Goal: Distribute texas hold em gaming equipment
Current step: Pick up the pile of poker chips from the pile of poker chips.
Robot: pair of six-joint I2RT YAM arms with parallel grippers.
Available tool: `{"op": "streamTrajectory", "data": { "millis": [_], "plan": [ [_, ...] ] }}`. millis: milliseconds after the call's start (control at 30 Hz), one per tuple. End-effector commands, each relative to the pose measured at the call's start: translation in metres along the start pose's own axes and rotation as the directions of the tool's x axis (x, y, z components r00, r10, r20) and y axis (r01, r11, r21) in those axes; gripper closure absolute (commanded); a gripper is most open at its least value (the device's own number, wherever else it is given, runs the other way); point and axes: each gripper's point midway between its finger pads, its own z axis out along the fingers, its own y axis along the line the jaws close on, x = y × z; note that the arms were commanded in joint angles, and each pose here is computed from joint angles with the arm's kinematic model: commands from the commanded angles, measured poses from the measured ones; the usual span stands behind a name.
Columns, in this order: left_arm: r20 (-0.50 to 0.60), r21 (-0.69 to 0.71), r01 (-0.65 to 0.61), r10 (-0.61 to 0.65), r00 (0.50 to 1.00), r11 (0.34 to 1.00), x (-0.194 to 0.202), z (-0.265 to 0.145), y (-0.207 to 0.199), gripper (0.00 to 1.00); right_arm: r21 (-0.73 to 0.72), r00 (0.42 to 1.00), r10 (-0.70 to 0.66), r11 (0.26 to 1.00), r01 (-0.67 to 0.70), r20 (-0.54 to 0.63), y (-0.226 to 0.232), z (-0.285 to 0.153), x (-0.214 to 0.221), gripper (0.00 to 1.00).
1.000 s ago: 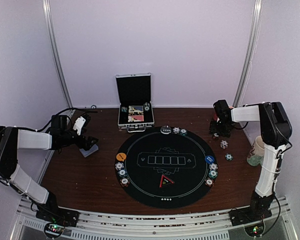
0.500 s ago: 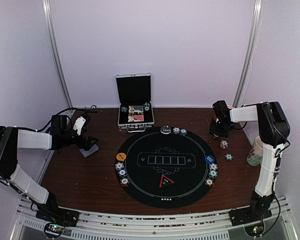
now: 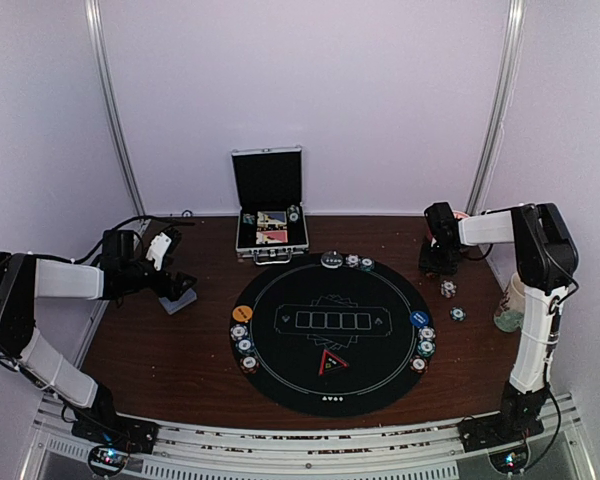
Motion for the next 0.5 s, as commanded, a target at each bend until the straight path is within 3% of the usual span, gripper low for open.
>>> {"op": "streamTrajectory", "data": {
  "millis": [0, 467],
  "plan": [
    [0.039, -0.013, -0.014, 0.015, 0.999, 1.000, -0.0133, 0.0001, 0.0061, 0.02, -0.011, 1.000, 0.000, 1.000, 0.000, 0.014, 0.0035, -0.0009, -0.0064, 0.53],
    [0.039, -0.014, -0.013, 0.014, 0.999, 1.000, -0.0132, 0.0001, 0.0064, 0.02, -0.015, 1.000, 0.007, 1.000, -0.006, 0.027, 0.0034, -0.0076, -0.0090, 0.64]
  ]
}}
